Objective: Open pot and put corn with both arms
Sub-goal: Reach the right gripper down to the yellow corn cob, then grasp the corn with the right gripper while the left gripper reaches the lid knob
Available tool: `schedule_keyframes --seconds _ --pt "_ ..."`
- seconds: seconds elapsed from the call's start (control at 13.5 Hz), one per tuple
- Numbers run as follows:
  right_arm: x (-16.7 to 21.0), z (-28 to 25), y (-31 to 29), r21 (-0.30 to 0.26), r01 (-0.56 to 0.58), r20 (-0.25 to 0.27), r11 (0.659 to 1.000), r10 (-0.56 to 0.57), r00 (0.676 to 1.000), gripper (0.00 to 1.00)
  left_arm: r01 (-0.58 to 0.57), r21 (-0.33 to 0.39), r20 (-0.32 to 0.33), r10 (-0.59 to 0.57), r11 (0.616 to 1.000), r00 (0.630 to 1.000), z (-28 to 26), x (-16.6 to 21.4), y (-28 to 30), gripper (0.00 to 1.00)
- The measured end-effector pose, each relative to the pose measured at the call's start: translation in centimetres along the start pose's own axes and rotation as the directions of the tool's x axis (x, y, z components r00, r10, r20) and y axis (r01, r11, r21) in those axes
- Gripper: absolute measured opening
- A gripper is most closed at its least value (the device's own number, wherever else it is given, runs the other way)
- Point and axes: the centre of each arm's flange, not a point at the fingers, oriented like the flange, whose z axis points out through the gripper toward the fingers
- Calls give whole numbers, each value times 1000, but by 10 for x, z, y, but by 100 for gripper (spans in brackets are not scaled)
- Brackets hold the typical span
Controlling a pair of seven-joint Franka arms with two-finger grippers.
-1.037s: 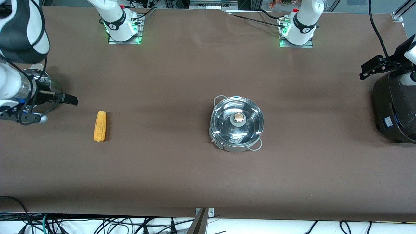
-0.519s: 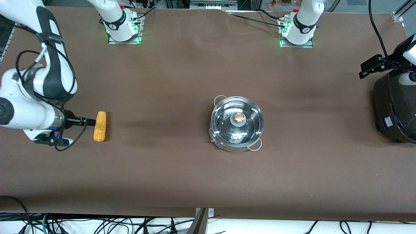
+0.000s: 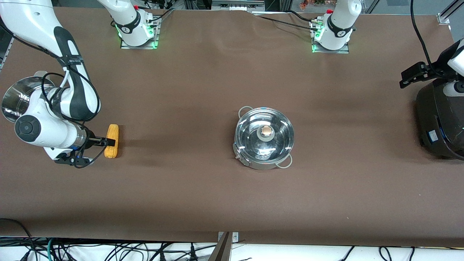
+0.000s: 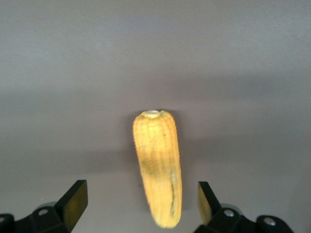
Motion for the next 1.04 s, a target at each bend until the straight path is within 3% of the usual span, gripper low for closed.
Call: schedule_keyframes --seconds 0.59,1.04 --pt "-21 54 12 4 41 -52 999 -41 998 100 -35 -1 53 35 999 998 25 8 12 100" --pt "-32 73 18 2 72 -83 997 -71 994 100 -59 -78 50 63 995 997 47 21 95 100"
